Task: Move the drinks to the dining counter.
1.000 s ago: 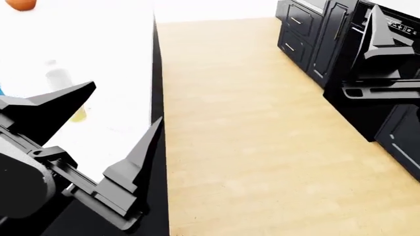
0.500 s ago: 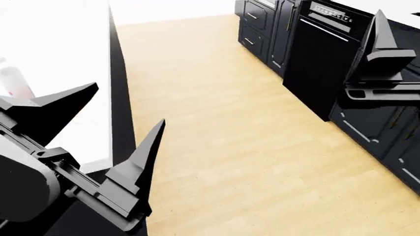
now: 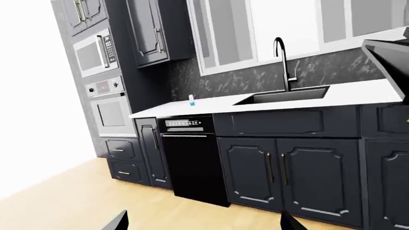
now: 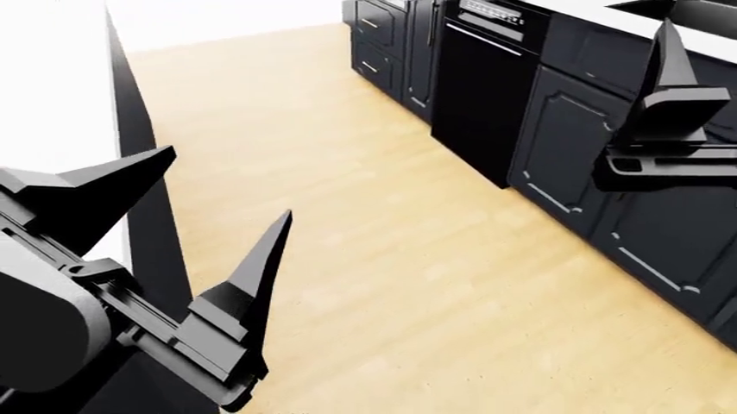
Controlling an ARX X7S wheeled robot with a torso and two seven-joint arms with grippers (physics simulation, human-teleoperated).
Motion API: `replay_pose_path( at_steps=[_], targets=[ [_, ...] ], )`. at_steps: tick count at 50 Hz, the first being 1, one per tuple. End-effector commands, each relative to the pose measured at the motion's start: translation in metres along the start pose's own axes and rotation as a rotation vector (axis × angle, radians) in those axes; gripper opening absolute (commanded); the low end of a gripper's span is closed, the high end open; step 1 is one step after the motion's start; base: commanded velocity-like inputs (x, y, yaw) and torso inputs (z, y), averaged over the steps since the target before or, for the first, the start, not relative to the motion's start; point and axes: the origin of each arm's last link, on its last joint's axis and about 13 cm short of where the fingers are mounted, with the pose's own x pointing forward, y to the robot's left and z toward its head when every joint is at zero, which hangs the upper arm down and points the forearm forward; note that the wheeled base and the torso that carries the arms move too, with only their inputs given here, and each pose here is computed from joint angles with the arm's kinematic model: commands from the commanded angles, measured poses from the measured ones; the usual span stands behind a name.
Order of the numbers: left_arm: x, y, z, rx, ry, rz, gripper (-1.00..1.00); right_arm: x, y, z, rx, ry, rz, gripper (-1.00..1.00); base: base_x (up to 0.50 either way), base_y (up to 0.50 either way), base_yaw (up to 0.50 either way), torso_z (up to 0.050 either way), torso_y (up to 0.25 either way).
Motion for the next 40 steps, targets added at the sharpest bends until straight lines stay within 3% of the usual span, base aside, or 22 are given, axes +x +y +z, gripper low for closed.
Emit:
replay_pose_path(
  at_steps=[1, 24, 40],
  targets=[
    [0.0, 0.0004, -0.0002, 0.001, 0.0, -0.001, 1.0, 0.0008, 0.0008, 0.0006, -0.003, 0.002, 0.004, 1.0, -0.1, -0.19, -0.5, 0.0, 0.0],
    [0.0, -0.0004, -0.0016, 0.006, 0.007, -0.005, 1.0, 0.0003, 0.0, -0.0018, -0.008, 0.013, -0.002, 1.0, -0.11, -0.17, -0.5, 0.0, 0.0],
    [0.0024, 0.0, -0.0031, 0.008, 0.011, -0.009, 1.0, 0.0016, 0.001, -0.0029, -0.024, 0.011, -0.001, 1.0, 0.0, 0.0, -0.5, 0.0, 0.0]
  ],
)
